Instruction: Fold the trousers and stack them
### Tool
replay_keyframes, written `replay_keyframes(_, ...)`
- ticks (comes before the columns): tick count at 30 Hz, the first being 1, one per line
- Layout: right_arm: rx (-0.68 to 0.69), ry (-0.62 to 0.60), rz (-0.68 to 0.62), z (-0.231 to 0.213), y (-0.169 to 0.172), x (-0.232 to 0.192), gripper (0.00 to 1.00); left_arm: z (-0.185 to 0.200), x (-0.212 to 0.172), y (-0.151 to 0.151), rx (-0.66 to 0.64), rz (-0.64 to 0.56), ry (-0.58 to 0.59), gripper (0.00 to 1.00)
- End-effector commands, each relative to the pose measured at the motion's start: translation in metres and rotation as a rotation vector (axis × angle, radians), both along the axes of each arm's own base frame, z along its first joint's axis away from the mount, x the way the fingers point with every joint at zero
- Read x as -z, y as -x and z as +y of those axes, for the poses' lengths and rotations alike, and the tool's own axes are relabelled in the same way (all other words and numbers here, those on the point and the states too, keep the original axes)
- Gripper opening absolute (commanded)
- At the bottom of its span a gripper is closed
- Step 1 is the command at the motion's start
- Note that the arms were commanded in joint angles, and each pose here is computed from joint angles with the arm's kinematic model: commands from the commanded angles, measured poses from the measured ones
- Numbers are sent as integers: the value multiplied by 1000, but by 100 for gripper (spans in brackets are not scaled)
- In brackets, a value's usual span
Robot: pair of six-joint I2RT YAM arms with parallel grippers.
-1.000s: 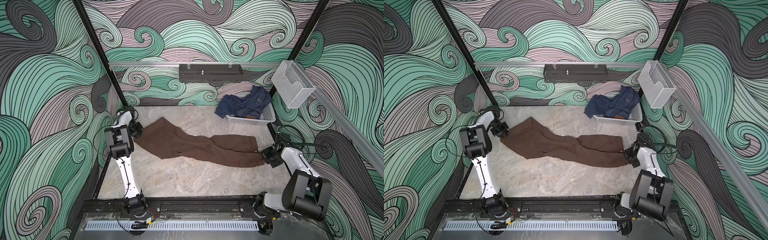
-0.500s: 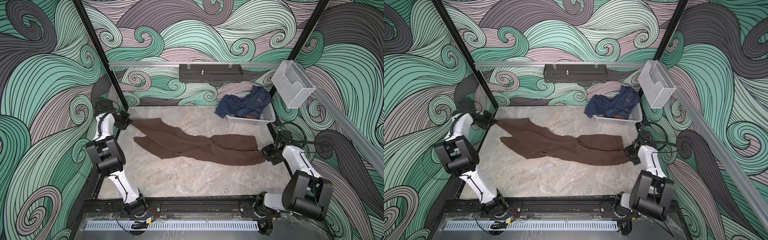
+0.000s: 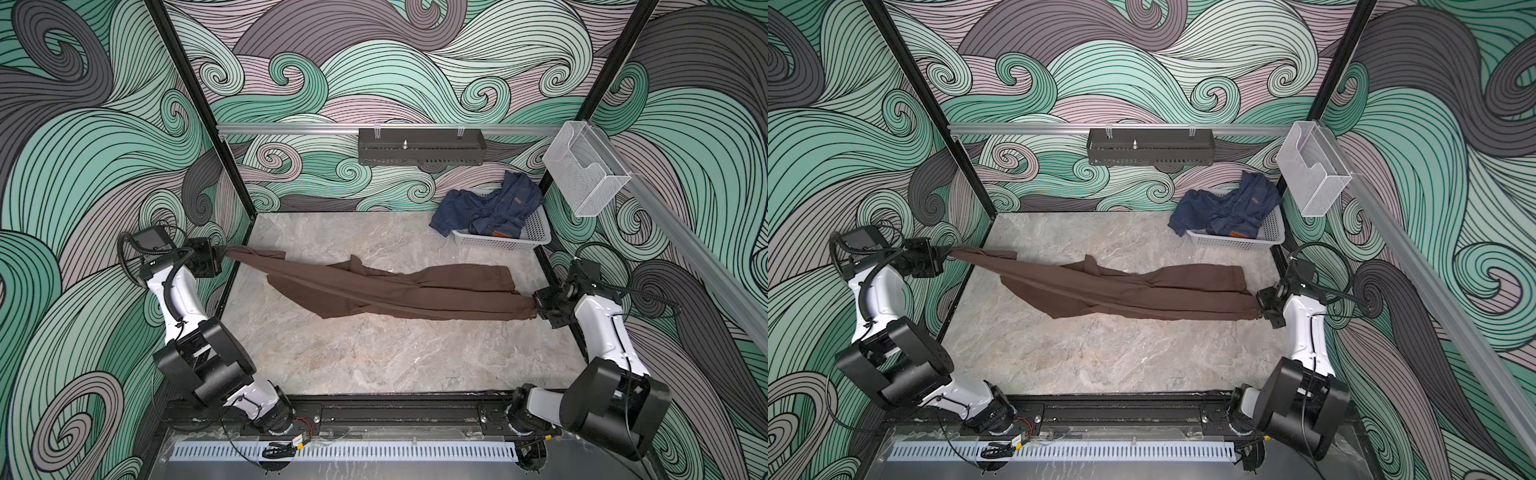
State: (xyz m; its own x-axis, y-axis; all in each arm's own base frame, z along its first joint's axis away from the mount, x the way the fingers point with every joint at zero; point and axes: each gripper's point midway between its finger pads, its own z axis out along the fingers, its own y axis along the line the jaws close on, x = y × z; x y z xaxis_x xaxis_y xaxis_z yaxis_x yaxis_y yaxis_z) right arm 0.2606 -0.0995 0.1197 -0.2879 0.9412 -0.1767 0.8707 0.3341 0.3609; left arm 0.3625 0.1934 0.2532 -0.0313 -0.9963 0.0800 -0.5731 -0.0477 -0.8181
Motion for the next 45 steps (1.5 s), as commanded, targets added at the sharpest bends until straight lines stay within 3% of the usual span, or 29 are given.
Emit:
replay_keyframes(1, 42, -3, -45, 0, 7, -15, 7, -4, -54, 19, -23, -121, -57, 0)
replay_keyframes(6, 55, -93, -81, 20, 16, -17, 10, -19, -60, 47, -35, -114, -85, 0)
replay_keyframes(12, 42, -132, -2, 26, 32, 11, 22, -28, -20, 81, -112, -31, -133, 0)
replay_keyframes(18, 55, -103, 59, 12, 26, 19, 17, -15, -3, 98, -177, 35, -190, 0)
replay_keyframes(24, 48, -71, 97, 0, 3, 15, 17, 6, 6, 90, -187, 69, -170, 0)
replay_keyframes(27, 17, -54, 134, 5, 5, 22, 28, 8, 13, 87, -161, 75, -142, 0)
replay_keyframes(31, -20, -31, 197, 14, 23, 39, 58, 8, 26, 91, -151, 95, -126, 0)
replay_keyframes(35, -48, -27, 247, 24, 46, 48, 72, 4, 38, 96, -142, 107, -118, 0)
replay_keyframes(38, -49, -26, 258, 30, 62, 45, 75, 2, 46, 97, -133, 114, -106, 0)
replay_keyframes(45, -13, -44, 254, 42, 89, 49, 73, 1, 56, 97, -124, 111, -92, 0)
